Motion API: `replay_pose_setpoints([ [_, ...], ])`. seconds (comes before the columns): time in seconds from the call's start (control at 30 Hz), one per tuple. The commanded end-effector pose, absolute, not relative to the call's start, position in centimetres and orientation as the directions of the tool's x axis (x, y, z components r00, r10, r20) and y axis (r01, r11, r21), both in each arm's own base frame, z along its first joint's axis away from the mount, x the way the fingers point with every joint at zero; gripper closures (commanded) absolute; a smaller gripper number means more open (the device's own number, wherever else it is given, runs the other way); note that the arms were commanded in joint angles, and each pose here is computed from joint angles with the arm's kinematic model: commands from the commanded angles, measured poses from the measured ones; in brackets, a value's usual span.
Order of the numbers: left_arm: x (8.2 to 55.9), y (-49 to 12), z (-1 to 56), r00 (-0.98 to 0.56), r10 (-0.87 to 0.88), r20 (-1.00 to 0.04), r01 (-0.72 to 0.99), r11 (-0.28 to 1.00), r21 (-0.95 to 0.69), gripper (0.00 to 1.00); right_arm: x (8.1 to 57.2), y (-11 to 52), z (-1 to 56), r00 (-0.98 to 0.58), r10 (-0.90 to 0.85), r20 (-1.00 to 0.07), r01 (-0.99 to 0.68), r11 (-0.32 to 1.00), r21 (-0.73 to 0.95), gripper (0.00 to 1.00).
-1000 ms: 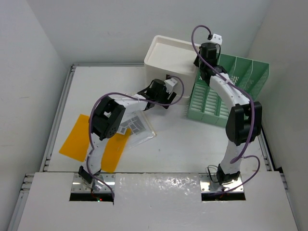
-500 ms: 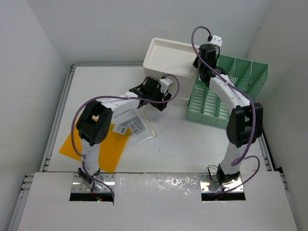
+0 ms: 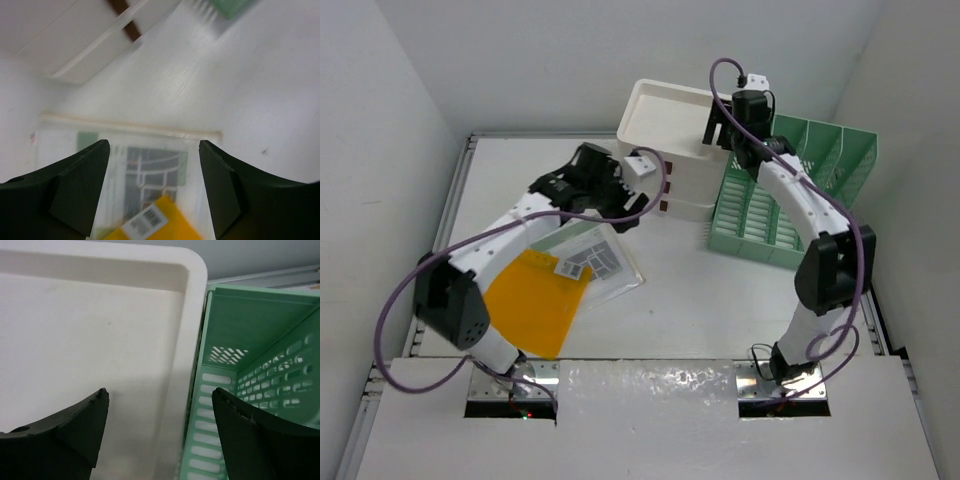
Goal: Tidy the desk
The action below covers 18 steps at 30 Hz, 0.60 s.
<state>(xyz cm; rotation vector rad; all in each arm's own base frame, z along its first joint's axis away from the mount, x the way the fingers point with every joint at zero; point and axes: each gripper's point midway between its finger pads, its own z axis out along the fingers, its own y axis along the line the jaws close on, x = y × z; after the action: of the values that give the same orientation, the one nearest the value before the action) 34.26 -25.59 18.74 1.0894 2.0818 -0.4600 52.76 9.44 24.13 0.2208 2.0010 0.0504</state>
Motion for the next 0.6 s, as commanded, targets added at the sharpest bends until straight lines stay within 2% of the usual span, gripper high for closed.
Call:
replay_pose_setpoints([
  [0.0,32.9,-19.6,20.2,-0.321,0.604,-0.729,0.818,0.565,0.108,0.30,49.0,9.9,32.6,-0.299,0.076,-0.951,-0.027,0.996,0.088,0.19],
  [0.07,32.4,-16.2,19.9,-0.305,0.646,-0.700,0.815,0.558,0.160,0.29,47.1,10.5,32.6,-0.305,0.020,-0.952,-0.112,0.992,0.057,0.19],
  [0.1,31.7,-14.8,18.2,-0.237,0.730,-0.641,0.855,0.470,0.218,0.29,45.7,10.6,34.1,-0.280,0.011,-0.960,-0.148,0.988,0.054,0.18],
  [0.17,30.8,-12.4,16.2,-0.201,0.819,-0.537,0.877,0.395,0.275,0.27,43.9,12.0,33.1,-0.307,-0.037,-0.951,-0.254,0.966,0.045,0.19],
  [0.2,30.4,-11.4,14.7,-0.175,0.858,-0.483,0.892,0.346,0.292,0.27,42.1,14.1,33.5,-0.304,-0.046,-0.952,-0.372,0.925,0.074,0.20],
  [0.27,32.0,-9.2,14.3,-0.238,0.853,-0.464,0.852,0.413,0.322,0.27,39.3,18.2,31.1,-0.334,-0.108,-0.936,-0.504,0.860,0.081,0.21],
  [0.33,32.8,-7.2,14.7,-0.339,0.793,-0.505,0.830,0.505,0.235,0.27,36.9,21.5,27.8,-0.361,-0.167,-0.917,-0.581,0.810,0.081,0.21],
  [0.4,34.3,-3.8,15.9,-0.441,0.702,-0.560,0.764,0.620,0.176,0.27,34.3,26.1,25.3,-0.433,-0.119,-0.894,-0.638,0.741,0.210,0.21],
  [0.43,34.7,-3.4,15.1,-0.487,0.656,-0.576,0.752,0.651,0.105,0.27,33.5,28.0,22.7,-0.508,-0.038,-0.861,-0.619,0.711,0.334,0.22],
  [0.5,35.7,-0.1,14.6,-0.594,0.543,-0.594,0.650,0.759,0.044,0.27,31.6,31.4,20.1,-0.545,0.016,-0.838,-0.635,0.645,0.425,0.24],
  [0.57,35.6,1.1,12.8,-0.655,0.482,-0.583,0.606,0.795,-0.023,0.27,29.6,34.6,17.2,-0.606,0.023,-0.795,-0.629,0.598,0.496,0.24],
])
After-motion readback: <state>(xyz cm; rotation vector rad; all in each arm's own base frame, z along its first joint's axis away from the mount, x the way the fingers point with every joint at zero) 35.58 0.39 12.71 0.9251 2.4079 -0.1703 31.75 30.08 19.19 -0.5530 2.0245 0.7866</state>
